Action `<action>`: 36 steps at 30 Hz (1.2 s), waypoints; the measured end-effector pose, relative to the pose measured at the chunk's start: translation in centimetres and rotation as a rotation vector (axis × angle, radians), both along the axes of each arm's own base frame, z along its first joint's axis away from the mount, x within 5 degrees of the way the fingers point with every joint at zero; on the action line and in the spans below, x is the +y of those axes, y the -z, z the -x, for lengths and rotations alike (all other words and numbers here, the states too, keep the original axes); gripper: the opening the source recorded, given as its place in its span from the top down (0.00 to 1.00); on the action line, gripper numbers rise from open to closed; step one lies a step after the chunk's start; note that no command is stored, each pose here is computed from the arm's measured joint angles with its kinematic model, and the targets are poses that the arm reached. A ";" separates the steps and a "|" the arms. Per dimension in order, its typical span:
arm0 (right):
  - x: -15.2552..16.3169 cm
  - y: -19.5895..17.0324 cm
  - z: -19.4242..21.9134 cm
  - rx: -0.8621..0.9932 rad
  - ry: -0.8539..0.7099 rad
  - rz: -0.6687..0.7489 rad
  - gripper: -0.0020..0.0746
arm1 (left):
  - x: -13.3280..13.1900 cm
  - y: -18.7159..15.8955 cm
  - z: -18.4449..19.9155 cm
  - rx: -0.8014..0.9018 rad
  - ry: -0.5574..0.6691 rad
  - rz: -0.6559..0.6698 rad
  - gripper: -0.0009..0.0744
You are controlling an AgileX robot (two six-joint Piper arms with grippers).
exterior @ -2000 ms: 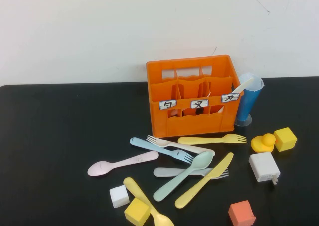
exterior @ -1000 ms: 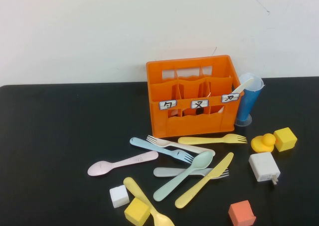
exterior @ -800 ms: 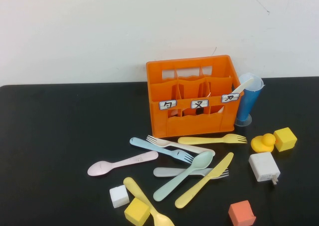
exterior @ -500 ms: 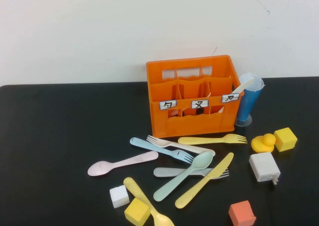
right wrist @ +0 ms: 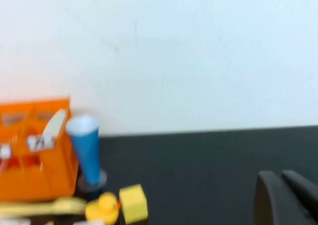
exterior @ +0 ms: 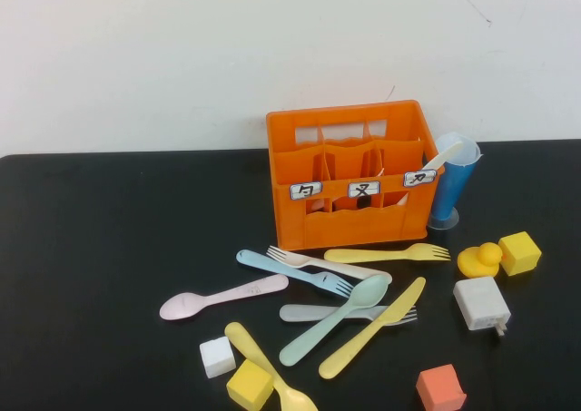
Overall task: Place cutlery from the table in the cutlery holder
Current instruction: Pick up the knife
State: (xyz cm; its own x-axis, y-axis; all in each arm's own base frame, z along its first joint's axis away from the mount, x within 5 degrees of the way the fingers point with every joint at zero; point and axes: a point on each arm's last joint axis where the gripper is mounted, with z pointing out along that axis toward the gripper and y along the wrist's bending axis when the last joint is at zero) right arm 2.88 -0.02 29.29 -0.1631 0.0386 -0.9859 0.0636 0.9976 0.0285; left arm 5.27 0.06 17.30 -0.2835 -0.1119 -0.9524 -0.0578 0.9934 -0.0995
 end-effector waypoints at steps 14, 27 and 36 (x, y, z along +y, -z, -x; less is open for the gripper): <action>3.8 -6.9 -7.7 0.413 -0.751 0.344 0.98 | 0.0 0.0 0.0 0.000 0.000 0.000 0.99; 10.4 -5.3 -16.9 0.616 -1.405 0.774 0.98 | 0.0 0.0 0.0 0.000 0.000 0.000 0.99; 16.3 -1.0 -19.2 0.537 -1.697 1.021 0.98 | 0.0 0.0 0.0 0.000 0.000 0.000 0.99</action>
State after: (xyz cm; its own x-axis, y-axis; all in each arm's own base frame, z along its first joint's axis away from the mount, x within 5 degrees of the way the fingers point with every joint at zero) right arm 22.06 16.29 30.33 0.3455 -0.8495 -0.3987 -0.9383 -0.3055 -0.1622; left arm 5.27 0.06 17.30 -0.2835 -0.1119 -0.9524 -0.0578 0.9934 -0.0995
